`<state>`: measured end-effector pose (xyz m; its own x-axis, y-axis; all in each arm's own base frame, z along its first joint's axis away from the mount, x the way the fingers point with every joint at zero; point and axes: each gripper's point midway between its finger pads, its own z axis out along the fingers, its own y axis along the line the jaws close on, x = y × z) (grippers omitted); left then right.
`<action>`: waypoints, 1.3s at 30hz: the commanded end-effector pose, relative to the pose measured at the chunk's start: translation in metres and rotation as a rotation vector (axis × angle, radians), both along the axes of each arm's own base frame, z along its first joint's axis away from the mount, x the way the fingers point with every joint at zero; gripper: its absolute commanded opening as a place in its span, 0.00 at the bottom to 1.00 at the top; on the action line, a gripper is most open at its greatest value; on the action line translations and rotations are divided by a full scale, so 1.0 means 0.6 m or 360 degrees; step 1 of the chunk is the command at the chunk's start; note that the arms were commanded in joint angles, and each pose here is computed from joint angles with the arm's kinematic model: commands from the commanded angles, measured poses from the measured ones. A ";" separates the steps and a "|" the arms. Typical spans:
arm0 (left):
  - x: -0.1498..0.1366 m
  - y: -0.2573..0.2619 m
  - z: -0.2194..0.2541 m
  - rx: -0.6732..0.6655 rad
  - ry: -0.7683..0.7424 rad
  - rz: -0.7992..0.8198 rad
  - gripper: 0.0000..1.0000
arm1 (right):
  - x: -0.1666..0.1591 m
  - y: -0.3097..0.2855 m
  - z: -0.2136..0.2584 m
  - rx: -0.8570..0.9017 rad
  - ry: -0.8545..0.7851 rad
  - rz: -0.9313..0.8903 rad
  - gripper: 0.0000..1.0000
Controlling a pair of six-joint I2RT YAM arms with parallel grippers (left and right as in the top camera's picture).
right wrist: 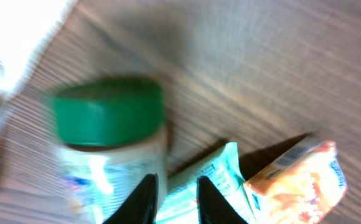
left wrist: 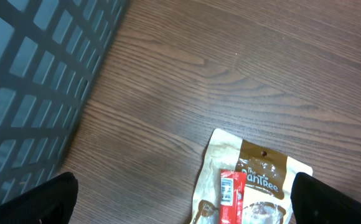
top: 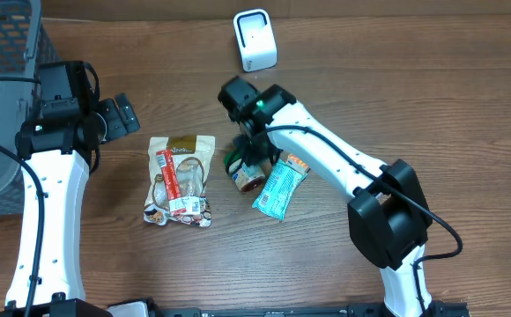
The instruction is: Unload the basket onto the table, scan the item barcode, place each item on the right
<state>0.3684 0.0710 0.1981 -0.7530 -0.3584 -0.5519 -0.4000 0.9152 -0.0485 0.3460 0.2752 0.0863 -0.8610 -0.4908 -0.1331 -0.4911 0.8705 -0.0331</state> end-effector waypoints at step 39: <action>0.005 0.004 0.016 0.0027 -0.0033 -0.0015 1.00 | 0.021 0.072 -0.075 0.0303 -0.0058 -0.0299 0.79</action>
<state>0.3683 0.0710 0.1980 -0.7532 -0.3584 -0.5516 -0.4001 0.9152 -0.0484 0.3595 0.3161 0.0453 -0.9331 -0.2680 -0.2396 -0.3037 0.9444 0.1261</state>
